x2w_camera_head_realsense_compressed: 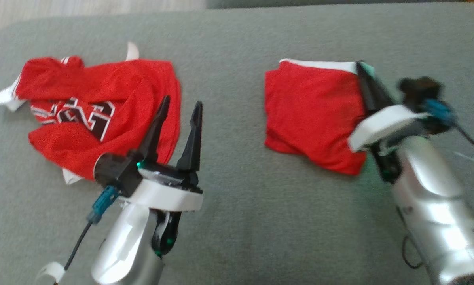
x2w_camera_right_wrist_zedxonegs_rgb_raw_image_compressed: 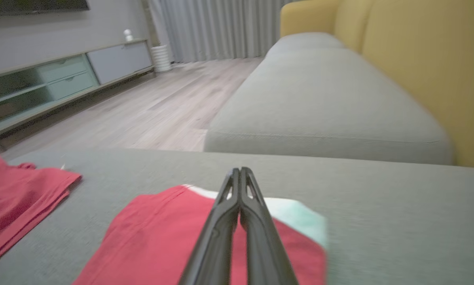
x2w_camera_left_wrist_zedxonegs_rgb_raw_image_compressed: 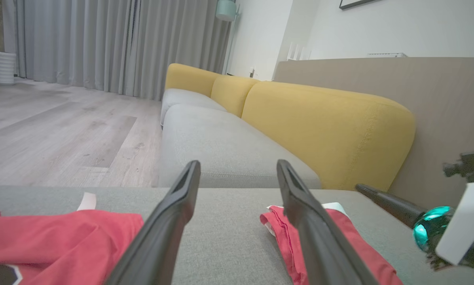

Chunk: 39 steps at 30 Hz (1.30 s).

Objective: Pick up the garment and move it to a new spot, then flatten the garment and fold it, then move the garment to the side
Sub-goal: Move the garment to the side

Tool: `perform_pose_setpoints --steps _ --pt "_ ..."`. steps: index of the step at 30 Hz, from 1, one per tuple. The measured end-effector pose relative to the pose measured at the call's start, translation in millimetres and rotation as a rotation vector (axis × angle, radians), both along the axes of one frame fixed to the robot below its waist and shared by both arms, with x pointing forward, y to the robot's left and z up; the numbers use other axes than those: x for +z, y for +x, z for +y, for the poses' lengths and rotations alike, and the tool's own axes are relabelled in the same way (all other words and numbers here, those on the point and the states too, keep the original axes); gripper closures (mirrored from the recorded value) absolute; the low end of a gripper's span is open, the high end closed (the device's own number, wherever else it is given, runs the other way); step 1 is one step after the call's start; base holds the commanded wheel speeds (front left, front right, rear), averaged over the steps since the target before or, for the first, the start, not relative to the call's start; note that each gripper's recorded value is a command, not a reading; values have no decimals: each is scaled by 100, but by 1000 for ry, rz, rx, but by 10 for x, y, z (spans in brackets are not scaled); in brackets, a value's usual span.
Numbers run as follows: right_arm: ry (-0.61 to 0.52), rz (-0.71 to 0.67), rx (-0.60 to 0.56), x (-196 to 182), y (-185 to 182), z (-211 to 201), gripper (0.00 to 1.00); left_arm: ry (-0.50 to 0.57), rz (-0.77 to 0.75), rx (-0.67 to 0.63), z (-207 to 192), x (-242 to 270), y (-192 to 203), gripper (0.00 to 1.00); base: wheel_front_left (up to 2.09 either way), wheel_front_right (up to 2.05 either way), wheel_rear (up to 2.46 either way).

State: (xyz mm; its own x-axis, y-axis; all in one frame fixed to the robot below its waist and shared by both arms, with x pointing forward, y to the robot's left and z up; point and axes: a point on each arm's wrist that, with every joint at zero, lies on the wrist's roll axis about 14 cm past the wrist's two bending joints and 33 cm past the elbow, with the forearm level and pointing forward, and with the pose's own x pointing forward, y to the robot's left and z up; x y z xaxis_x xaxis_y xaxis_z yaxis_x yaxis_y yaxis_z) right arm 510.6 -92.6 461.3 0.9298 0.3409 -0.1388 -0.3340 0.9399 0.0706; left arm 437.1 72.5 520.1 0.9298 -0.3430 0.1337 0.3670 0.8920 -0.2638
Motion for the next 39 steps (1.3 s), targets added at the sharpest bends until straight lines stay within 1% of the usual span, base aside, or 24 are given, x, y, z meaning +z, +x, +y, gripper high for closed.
perform_pose_setpoints --steps 3,7,12,13,14,15,20,27,34,38,39 --pt "-4 -72 -95 179 -107 -368 100 -6 -2 -15 -62 17 -56 0 0 0 0" --pt "-7 -89 -215 159 -440 -752 100 -13 -11 -20 -94 65 -111 0 0 0 0" --pt "2 -107 -310 160 -807 -987 100 -11 -12 -43 -181 69 -197 0 0 0 0" --pt "1 -112 -324 168 -862 -1028 80 -11 -10 -43 -183 66 -209 0 0 0 0" --pt "-2 -117 -335 177 -914 -1064 22 -12 -9 -40 -175 65 -218 0 0 0 0" --pt "-3 -120 -345 181 -964 -1095 0 -13 -7 -37 -167 57 -228 0 0 0 0" --pt "40 -99 -365 111 -1142 -1107 0 -13 8 -35 -161 12 -282 0 0 0 0" --pt "51 -109 -358 145 -1126 -1071 0 -12 11 -28 -136 1 -289 0 0 0 0" --pt "31 -68 -327 -3 -1028 -972 0 -10 38 -11 -74 -102 -258 0 0 0 0" --pt "33 -19 -286 -114 -836 -823 0 -7 57 3 -19 -175 -214 0 0 0 0" --pt "33 -19 -286 -114 -836 -823 0 -7 57 3 -19 -175 -214 0 0 0 0"
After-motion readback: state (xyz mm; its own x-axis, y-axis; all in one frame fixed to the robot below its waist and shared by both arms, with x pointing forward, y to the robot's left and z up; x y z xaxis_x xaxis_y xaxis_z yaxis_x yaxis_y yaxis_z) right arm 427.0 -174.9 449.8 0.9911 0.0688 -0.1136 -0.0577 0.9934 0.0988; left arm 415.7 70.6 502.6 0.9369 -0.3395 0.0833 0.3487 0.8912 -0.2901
